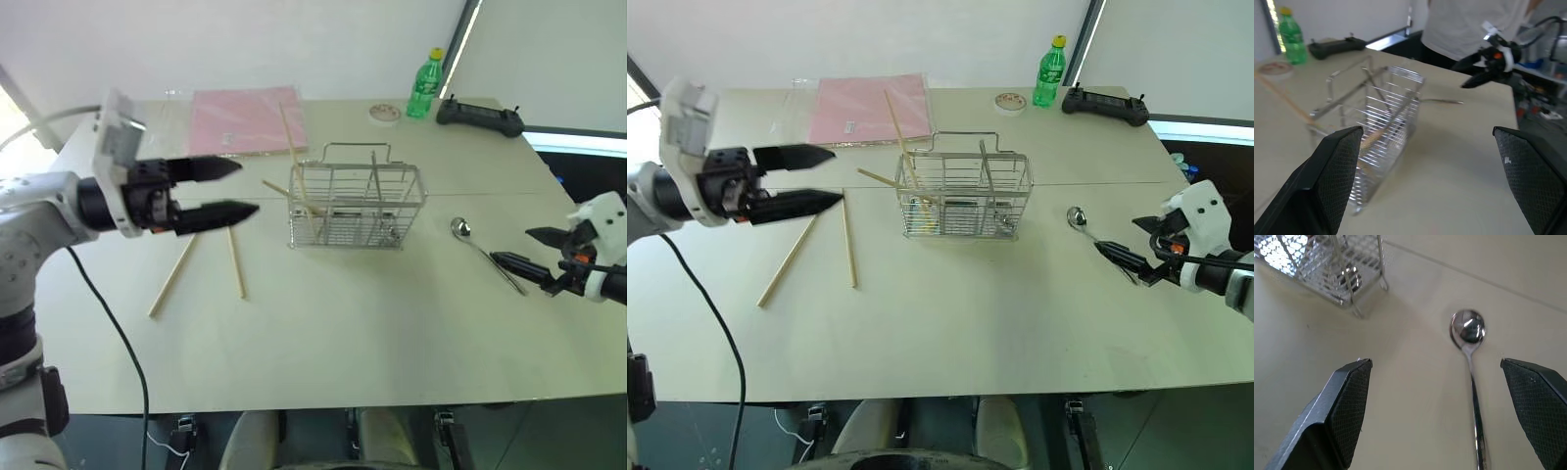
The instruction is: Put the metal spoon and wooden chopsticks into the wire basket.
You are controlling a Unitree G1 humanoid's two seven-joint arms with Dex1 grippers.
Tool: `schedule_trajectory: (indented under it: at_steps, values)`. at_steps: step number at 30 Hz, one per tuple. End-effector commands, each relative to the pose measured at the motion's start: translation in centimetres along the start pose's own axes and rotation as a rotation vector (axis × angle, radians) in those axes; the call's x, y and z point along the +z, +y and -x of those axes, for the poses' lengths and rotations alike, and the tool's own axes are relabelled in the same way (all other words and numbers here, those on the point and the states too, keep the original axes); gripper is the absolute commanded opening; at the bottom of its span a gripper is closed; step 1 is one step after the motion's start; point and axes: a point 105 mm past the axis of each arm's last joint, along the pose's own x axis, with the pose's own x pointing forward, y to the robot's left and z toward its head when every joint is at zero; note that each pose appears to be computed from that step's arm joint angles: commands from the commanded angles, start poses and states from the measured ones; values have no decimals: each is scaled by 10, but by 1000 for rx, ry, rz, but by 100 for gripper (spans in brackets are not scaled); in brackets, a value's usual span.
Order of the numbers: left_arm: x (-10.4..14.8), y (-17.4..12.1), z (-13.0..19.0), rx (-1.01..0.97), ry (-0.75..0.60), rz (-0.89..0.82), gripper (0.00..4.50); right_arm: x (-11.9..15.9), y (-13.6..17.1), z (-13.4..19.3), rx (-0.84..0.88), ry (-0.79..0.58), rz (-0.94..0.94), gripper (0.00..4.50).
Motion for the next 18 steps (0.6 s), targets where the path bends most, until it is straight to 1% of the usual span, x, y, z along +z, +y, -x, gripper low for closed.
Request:
schedule_trajectory:
  at_steps: [1,4,5,11,18]
  values:
    - [-13,-16,-15,-55,85,-73,450,7,-8,-6,11,-16,42,432]
    - [-30,-13,-22,-8,144,-73,450,7,-17,-17,-6,-30,22,432]
    - [-32,-13,-23,-5,146,-93,450,8,-18,-19,-1,-34,13,432]
    - [-25,-20,-28,-14,90,-113,450,5,-19,-38,37,-13,16,432]
    - [-15,-11,-27,27,59,-113,450,-11,-31,-66,21,51,-64,432]
